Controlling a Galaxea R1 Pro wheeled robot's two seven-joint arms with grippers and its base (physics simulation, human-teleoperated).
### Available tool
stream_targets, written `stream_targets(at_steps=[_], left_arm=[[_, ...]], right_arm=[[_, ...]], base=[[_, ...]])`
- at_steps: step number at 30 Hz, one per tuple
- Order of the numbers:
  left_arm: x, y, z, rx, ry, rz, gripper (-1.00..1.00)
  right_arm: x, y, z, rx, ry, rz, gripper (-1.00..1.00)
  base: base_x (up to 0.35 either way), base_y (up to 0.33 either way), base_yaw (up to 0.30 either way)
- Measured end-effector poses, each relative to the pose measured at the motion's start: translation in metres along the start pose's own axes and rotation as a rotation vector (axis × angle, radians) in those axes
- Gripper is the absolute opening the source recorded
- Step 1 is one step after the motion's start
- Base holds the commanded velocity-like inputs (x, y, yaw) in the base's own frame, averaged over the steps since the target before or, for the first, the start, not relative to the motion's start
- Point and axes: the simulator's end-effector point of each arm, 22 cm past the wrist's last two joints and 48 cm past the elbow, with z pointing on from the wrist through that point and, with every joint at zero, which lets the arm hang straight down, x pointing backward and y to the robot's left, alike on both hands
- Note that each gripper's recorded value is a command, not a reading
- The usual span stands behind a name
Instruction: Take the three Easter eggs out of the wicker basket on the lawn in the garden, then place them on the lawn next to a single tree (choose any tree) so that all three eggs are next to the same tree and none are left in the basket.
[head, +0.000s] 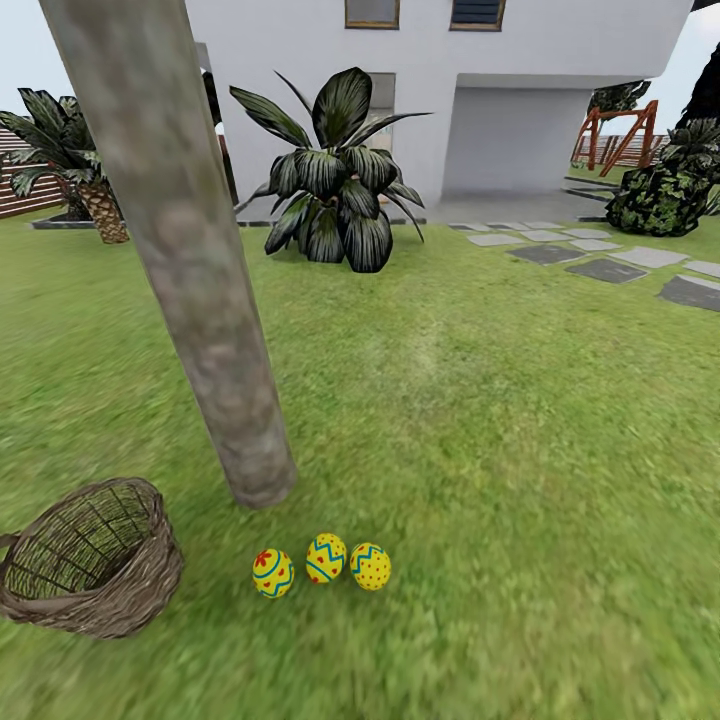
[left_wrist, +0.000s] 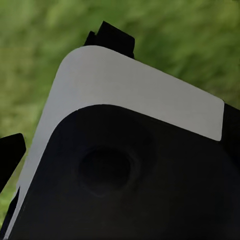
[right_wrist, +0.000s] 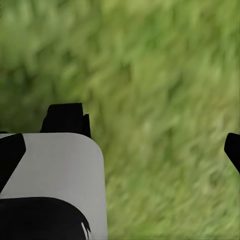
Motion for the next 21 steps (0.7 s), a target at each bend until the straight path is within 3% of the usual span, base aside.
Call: stream_targets(at_steps=[14, 21], left_arm=[[-0.003, 0.005, -0.001, -0.005, -0.004, -0.001, 1.00], [-0.013, 0.025, -0.005, -0.032, -0.018, -0.004, 1.00]], right_arm=[[0.000, 0.000, 0.000, 0.000, 0.000, 0.001, 1.00], [0.000, 0.000, 0.000, 0.000, 0.000, 0.001, 1.00]], base=[[0.000, 0.000, 0.000], [0.000, 0.000, 0.000]])
